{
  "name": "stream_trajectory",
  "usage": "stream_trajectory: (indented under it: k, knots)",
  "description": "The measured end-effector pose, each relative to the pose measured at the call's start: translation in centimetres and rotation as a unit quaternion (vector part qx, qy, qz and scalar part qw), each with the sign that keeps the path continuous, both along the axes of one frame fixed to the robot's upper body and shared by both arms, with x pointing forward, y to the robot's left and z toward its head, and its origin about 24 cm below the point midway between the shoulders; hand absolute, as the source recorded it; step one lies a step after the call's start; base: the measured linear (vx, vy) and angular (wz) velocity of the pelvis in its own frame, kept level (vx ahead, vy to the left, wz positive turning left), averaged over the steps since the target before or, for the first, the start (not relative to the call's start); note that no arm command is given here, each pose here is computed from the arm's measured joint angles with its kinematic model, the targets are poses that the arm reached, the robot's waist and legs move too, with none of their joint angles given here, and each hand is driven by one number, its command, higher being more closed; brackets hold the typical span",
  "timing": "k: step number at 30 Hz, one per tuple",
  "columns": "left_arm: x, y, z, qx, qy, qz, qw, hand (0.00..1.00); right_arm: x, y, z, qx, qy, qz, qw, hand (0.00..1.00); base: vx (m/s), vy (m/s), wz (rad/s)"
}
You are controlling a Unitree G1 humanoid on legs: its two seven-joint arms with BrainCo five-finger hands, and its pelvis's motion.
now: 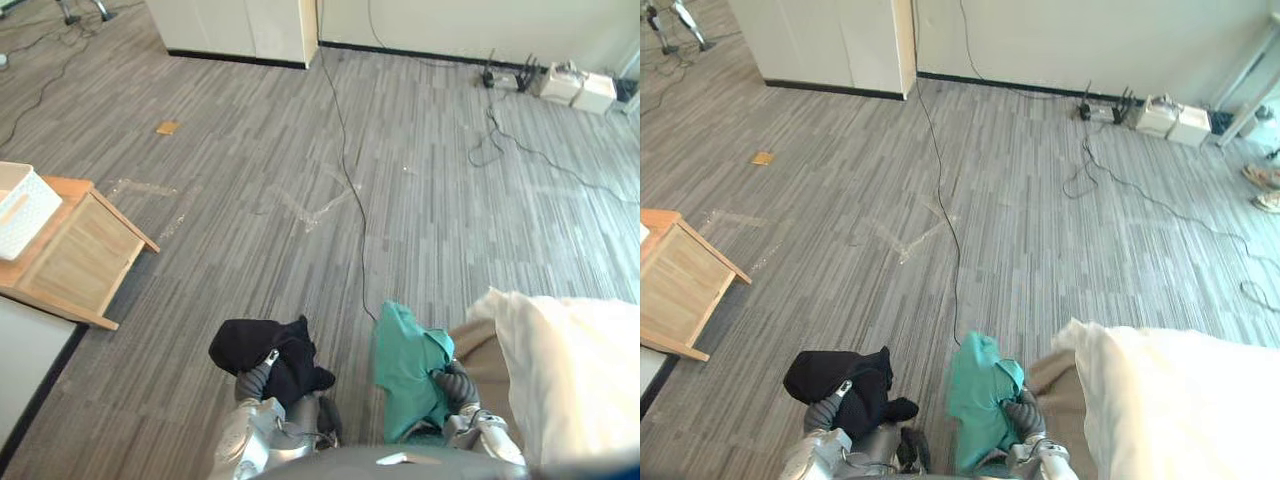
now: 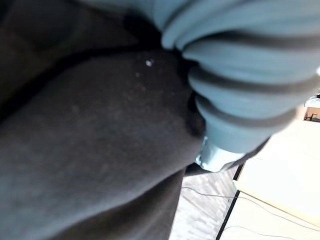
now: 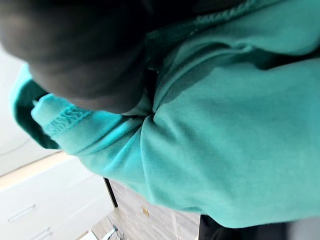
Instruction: Tidy the bed and pick cloth on bed and put in laundry
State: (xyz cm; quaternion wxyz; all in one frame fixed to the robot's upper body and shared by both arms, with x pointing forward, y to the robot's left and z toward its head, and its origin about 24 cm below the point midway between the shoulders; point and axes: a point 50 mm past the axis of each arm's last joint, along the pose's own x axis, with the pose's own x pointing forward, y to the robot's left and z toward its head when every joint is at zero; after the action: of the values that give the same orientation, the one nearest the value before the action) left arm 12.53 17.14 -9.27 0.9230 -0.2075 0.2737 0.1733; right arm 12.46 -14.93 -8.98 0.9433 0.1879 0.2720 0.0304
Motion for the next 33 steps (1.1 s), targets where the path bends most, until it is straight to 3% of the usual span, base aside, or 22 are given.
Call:
stream_trajectory:
  k: [6,10,15,23,33]
  knots:
    - [-0.7,-1.0,-0.7,0.011,0.035,-0.022,0.999,1.00,-1.0,0.4,-0.2,0.000,0.004,-0.010,1.000,1.00,0.42,-0.041,1.03]
    - [-2.1,-0.2,-1.3,0.018,0.052,-0.028,0.998,1.00,-1.1,0.5,0.0,0.004,0.000,-0.014,1.000,1.00,0.54,-0.227,0.91]
    - [-3.6,-1.6,-2.0,-0.011,0.059,-0.012,0.998,1.00,0.7,-1.7,1.6,-0.032,-0.047,-0.015,0.998,1.00,0.60,-0.256,0.21]
    - [-1.7,-3.1,-0.7,-0.033,-0.016,-0.050,0.998,1.00,2.4,-2.9,1.8,-0.024,-0.060,-0.022,0.998,1.00,0.52,-0.249,-0.01]
    - [-1.0,-4.0,0.0,-0.070,-0.033,-0.027,0.997,1.00,0.6,-3.5,1.2,-0.038,-0.032,-0.019,0.999,1.00,0.40,0.061,0.00]
